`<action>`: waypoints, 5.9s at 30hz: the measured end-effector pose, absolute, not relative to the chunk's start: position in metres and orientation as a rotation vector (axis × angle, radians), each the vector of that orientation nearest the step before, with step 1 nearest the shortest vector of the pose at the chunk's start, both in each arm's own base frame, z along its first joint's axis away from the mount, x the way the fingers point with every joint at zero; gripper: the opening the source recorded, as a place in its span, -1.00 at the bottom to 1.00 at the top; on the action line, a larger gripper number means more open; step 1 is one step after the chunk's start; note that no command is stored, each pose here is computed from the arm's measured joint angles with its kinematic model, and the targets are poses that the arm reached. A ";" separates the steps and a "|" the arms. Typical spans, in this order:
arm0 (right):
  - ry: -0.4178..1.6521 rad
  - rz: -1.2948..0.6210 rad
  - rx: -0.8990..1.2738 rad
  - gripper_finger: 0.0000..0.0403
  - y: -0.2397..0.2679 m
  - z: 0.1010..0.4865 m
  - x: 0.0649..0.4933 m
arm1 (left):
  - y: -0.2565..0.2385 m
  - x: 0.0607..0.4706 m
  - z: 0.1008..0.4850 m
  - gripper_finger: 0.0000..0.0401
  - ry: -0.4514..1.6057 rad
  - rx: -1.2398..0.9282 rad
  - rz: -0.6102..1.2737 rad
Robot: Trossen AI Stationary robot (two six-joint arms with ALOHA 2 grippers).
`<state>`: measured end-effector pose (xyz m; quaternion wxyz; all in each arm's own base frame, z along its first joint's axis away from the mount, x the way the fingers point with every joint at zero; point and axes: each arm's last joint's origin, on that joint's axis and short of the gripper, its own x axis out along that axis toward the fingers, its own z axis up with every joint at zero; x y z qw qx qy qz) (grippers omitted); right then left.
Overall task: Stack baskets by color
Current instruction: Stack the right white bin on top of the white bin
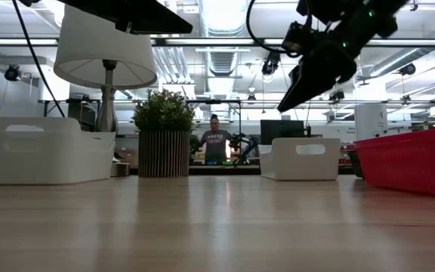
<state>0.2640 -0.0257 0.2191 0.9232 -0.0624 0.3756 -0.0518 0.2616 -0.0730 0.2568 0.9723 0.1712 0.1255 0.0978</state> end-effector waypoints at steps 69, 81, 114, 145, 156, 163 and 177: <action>1.237 -0.829 0.462 -0.41 -0.163 0.153 0.362 | -0.069 0.249 0.263 -0.99 0.241 0.102 0.229; 1.260 -0.681 0.343 -0.95 -0.127 0.185 0.362 | -0.069 0.251 0.261 -0.99 0.249 0.100 0.229; 0.858 0.924 -0.937 -0.96 0.013 0.207 0.341 | -0.097 0.278 0.230 -0.13 0.336 0.183 -0.083; 1.074 0.805 -1.045 -0.60 0.006 0.165 0.357 | -0.094 0.302 0.202 -0.09 0.371 0.178 -0.043; 1.088 0.714 -0.943 -0.27 0.008 0.191 0.346 | -0.088 0.303 0.202 -0.09 0.372 0.178 -0.025; 1.084 0.602 -0.813 -0.29 0.013 0.222 0.329 | -0.083 0.305 0.202 -0.09 0.373 0.175 -0.010; 1.044 0.448 -0.588 -0.43 0.026 0.231 0.261 | -0.084 0.333 0.167 -0.09 0.387 0.173 -0.014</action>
